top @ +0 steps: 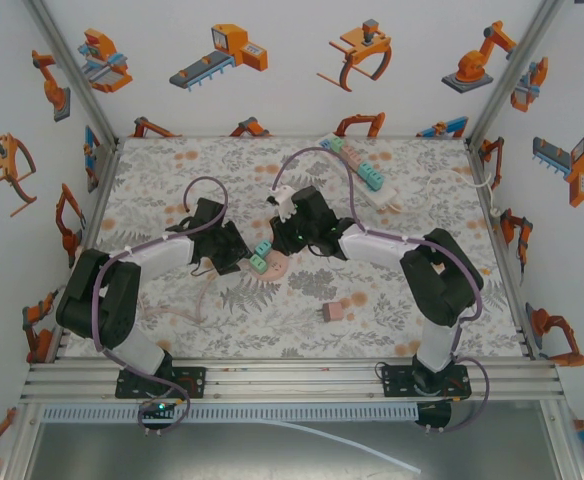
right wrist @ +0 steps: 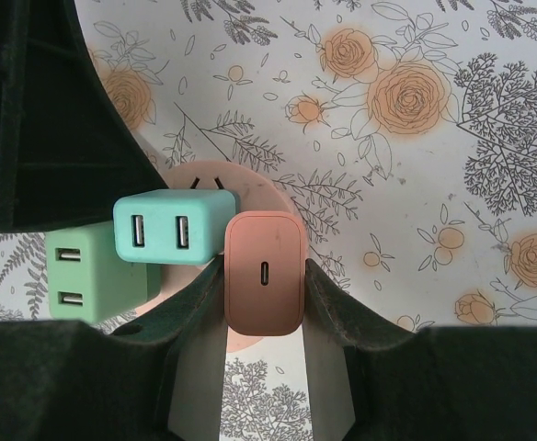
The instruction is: Pull the plug off the socket
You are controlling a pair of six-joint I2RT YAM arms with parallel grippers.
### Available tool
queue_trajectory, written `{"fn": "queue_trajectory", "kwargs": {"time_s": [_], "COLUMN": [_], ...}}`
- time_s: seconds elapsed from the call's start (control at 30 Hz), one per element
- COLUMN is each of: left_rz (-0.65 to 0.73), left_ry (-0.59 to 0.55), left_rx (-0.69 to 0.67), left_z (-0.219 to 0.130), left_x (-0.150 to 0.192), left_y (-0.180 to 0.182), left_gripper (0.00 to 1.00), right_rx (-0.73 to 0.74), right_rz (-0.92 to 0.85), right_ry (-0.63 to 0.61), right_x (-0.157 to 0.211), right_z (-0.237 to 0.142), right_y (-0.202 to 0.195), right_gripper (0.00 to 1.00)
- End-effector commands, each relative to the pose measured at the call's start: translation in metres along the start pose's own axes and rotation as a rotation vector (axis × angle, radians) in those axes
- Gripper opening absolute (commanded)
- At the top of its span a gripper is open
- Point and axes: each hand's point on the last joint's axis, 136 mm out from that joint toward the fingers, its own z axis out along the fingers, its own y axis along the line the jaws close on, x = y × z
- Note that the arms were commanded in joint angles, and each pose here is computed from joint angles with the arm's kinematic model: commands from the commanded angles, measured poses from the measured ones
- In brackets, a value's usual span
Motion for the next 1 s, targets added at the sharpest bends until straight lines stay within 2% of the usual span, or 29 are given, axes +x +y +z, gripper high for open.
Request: {"fn": "queue_trajectory", "kwargs": {"time_s": [0.0, 0.37, 0.67, 0.97], "left_rz": [-0.009, 0.004, 0.036, 0.062], "left_ry": [0.057, 0.017, -0.043, -0.099], "left_rx": [-0.179, -0.164, -0.150, -0.090], "left_z": [0.014, 0.003, -0.020, -0.045], "left_x": [0.022, 0.011, -0.003, -0.018], "left_y": [0.045, 0.036, 0.024, 0.002], "left_gripper": [0.51, 0.52, 0.63, 0.65], "right_rx": [-0.031, 0.025, 0.038, 0.049], "right_rz": [-0.015, -0.054, -0.024, 0.004], "right_ry": [-0.141, -0.223, -0.337, -0.431], "right_x": [-0.054, -0.078, -0.104, -0.123], "right_z": [-0.026, -0.057, -0.093, -0.126], "right_y": [0.018, 0.017, 0.022, 0.026], "right_gripper": [0.22, 0.22, 0.22, 0.22]}}
